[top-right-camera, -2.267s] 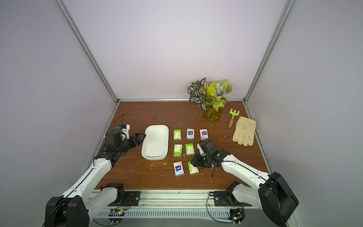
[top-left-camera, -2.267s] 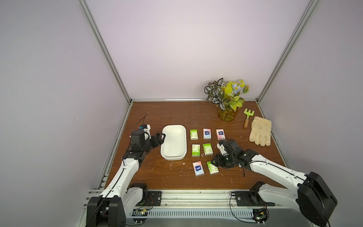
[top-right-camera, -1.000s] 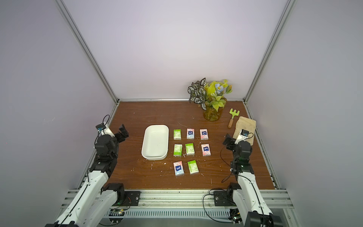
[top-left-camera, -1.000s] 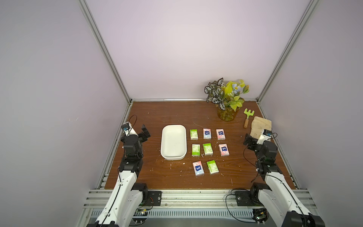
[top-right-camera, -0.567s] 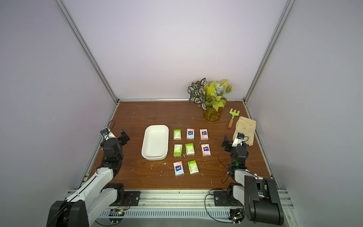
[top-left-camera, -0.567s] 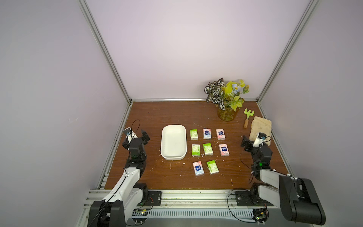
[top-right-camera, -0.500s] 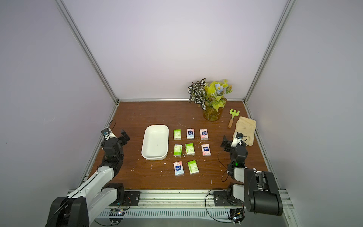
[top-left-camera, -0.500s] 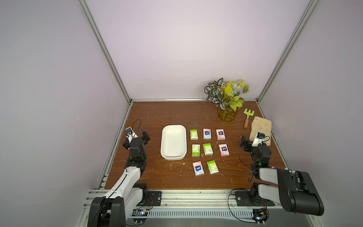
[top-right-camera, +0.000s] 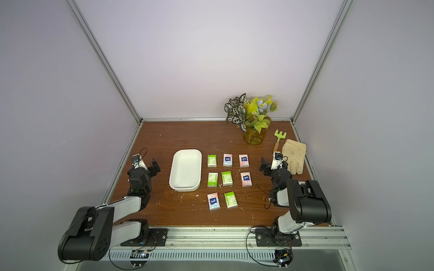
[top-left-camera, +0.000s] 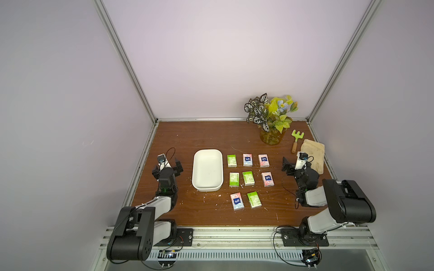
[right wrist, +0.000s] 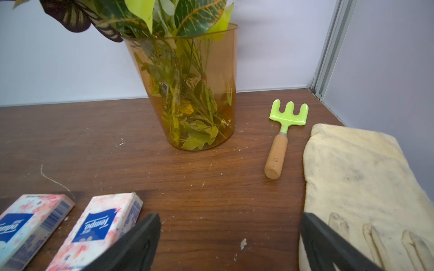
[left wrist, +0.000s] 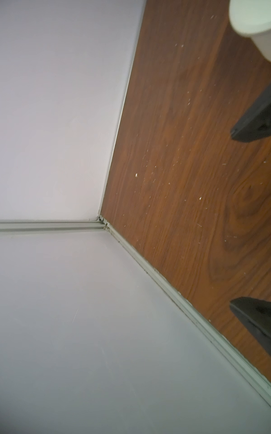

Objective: Take the pocket tissues out of the storage box
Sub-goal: Reset both arms

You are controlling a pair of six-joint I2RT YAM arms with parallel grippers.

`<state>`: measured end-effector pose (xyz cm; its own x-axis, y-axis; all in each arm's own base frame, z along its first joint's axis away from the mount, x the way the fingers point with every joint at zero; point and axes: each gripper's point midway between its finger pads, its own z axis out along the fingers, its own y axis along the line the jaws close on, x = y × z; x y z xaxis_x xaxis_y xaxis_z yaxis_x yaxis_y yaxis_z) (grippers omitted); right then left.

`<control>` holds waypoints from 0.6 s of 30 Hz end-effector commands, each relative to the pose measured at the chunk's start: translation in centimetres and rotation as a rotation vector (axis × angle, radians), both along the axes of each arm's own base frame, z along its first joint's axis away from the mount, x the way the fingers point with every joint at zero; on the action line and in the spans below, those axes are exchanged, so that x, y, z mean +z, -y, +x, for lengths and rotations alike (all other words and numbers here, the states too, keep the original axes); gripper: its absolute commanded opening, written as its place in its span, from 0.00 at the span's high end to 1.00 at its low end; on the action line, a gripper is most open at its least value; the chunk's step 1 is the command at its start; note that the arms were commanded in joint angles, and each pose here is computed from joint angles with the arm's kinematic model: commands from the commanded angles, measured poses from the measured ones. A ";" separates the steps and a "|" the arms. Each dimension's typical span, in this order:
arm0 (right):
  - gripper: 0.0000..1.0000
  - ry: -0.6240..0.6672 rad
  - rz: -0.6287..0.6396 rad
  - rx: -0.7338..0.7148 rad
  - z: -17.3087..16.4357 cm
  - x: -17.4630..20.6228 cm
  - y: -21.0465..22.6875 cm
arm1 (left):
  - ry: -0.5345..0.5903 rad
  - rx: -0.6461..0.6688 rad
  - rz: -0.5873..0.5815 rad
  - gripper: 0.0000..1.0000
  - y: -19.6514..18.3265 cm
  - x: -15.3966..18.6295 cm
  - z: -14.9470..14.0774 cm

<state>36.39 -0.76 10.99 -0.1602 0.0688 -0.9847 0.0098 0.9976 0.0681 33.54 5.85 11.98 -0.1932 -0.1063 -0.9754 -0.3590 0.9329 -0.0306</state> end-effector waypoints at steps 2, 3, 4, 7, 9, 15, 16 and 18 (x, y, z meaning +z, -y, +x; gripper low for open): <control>0.01 0.062 -0.022 -0.004 0.5 1.8 0.0 | 0.124 -0.162 0.076 0.01 2.3 2.9 2.0; 0.01 0.060 -0.022 -0.003 0.5 1.7 0.0 | 0.124 -0.162 0.078 0.01 2.3 2.6 2.1; 0.01 0.062 -0.022 -0.003 0.5 1.8 -0.1 | 0.111 -0.164 0.074 0.01 2.3 1.9 2.3; 0.01 0.061 -0.024 -0.004 0.5 1.8 0.0 | 0.182 -0.181 0.093 0.01 2.6 1.7 1.8; 0.01 0.059 -0.024 -0.005 0.5 1.7 -0.1 | 0.131 -0.160 0.073 0.01 2.3 1.0 1.7; 0.01 0.060 -0.028 -0.007 0.5 1.8 -0.1 | 0.136 -0.133 0.080 0.01 1.9 1.0 2.2; 0.01 0.060 -0.028 -0.007 0.5 1.8 -0.1 | 0.138 -0.132 0.081 0.01 1.9 1.1 2.1; 0.01 0.061 -0.028 -0.007 0.5 1.8 -0.1 | 0.138 -0.135 0.082 0.01 1.9 1.1 2.2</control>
